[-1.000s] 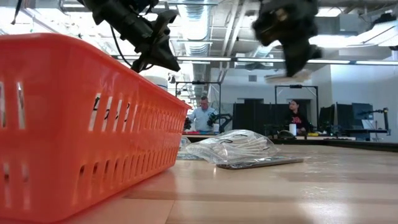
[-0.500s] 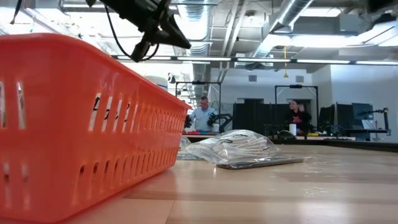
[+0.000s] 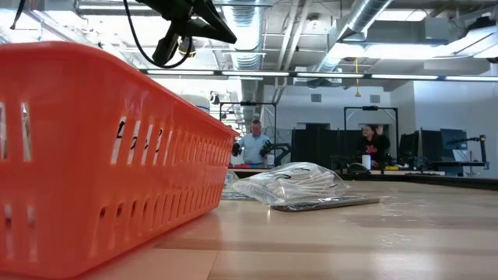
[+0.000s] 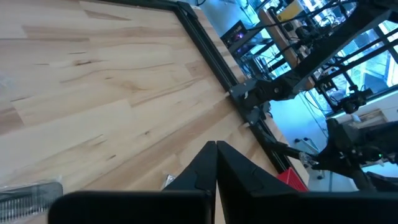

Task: Pick & Place Travel size toiletries
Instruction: Put the silver nail cutter into the right red basket

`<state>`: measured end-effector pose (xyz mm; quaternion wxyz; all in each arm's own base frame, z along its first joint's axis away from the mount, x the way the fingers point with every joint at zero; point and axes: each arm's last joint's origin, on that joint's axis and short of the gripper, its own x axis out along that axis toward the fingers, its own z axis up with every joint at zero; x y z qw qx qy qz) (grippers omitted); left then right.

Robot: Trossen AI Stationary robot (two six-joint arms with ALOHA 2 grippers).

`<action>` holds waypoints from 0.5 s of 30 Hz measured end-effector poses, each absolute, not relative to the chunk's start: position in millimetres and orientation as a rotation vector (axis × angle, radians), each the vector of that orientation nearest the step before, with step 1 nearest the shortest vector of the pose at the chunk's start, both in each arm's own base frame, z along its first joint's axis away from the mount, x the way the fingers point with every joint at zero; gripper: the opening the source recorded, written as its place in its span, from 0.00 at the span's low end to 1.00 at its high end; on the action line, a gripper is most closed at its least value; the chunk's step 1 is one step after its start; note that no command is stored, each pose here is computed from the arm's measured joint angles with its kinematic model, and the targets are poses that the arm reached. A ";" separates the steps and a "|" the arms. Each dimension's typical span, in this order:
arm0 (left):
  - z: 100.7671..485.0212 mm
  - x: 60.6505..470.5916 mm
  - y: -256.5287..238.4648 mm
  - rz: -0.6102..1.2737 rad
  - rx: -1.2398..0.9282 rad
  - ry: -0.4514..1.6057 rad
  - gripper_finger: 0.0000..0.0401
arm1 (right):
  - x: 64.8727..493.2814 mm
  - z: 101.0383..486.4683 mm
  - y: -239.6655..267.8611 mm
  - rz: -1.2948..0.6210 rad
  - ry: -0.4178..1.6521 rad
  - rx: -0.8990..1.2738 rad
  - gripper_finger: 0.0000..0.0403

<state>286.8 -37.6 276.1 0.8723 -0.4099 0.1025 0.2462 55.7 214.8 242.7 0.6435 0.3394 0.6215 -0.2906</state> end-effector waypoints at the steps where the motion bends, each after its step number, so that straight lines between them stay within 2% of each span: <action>1: 276.2 286.8 -37.6 0.514 -0.857 0.214 0.00 | 52.3 240.9 218.3 -0.648 1.425 0.765 0.12; 7: 277.4 287.3 -37.5 0.515 -0.883 0.194 0.00 | 51.6 228.3 242.7 -0.554 1.439 0.811 0.12; 15: 278.0 287.7 -37.5 0.515 -0.890 0.184 0.00 | 62.2 219.1 249.1 -0.559 1.439 0.803 0.12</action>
